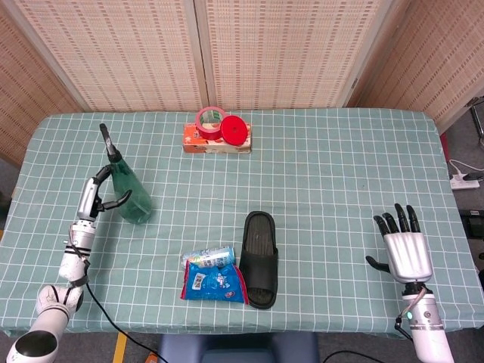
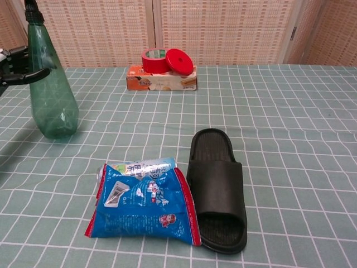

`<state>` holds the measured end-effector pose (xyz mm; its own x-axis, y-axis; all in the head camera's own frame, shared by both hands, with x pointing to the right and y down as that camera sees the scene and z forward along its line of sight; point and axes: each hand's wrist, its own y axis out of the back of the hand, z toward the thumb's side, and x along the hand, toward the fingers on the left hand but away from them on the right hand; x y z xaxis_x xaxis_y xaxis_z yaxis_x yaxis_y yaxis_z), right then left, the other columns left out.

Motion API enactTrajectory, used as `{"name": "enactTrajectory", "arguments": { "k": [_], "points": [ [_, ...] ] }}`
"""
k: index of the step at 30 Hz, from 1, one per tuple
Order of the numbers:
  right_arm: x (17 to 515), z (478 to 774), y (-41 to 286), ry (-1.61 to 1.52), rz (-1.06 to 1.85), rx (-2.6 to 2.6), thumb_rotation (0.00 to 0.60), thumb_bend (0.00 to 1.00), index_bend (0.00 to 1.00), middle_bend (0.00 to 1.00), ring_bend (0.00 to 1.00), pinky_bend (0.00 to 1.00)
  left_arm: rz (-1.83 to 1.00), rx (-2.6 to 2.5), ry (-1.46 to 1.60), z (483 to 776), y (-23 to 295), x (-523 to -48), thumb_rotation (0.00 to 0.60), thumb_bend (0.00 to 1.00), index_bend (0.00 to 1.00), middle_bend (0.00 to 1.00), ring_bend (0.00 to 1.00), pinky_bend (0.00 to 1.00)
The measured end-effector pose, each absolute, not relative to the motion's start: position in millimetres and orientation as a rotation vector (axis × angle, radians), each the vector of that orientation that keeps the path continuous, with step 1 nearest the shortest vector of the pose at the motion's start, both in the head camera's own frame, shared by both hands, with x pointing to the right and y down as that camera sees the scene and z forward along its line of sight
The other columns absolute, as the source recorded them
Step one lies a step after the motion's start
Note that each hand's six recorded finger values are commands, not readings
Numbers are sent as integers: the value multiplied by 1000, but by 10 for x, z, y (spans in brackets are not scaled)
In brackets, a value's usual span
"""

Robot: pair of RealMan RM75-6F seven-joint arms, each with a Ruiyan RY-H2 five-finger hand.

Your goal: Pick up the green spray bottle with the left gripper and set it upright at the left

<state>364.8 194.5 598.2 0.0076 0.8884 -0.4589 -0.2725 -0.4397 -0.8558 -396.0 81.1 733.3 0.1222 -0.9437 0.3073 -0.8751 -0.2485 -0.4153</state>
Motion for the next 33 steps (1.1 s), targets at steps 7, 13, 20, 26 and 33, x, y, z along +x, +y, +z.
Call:
{"name": "enactTrajectory", "arguments": {
  "k": [7,13,20,26,33],
  "points": [
    [3639,5982,1940,-689,1597,-1358,600,0,229,200,0,3,-809,-2286,1861,7389,938,-4039,600,149,1,233,96,100],
    [3627,5986,1937,-687,1585,-1353,600,0,230,194,0,9,-764,-2311,1865,7323,1003,-4112,600,124,0,195,72,99],
    [3612,5995,1931,-684,1577,-1346,600,0,235,193,0,9,-740,-2335,1843,7268,1035,-4153,600,106,0,121,27,84],
    [3604,5998,1929,-685,1573,-1344,600,0,240,193,0,10,-715,-2353,1816,7213,1056,-4170,600,101,0,26,0,71],
    [3599,5997,1926,-691,1566,-1346,600,0,243,193,0,10,-735,-2376,1772,7194,1059,-4194,600,98,0,0,0,45]
  ]
}}
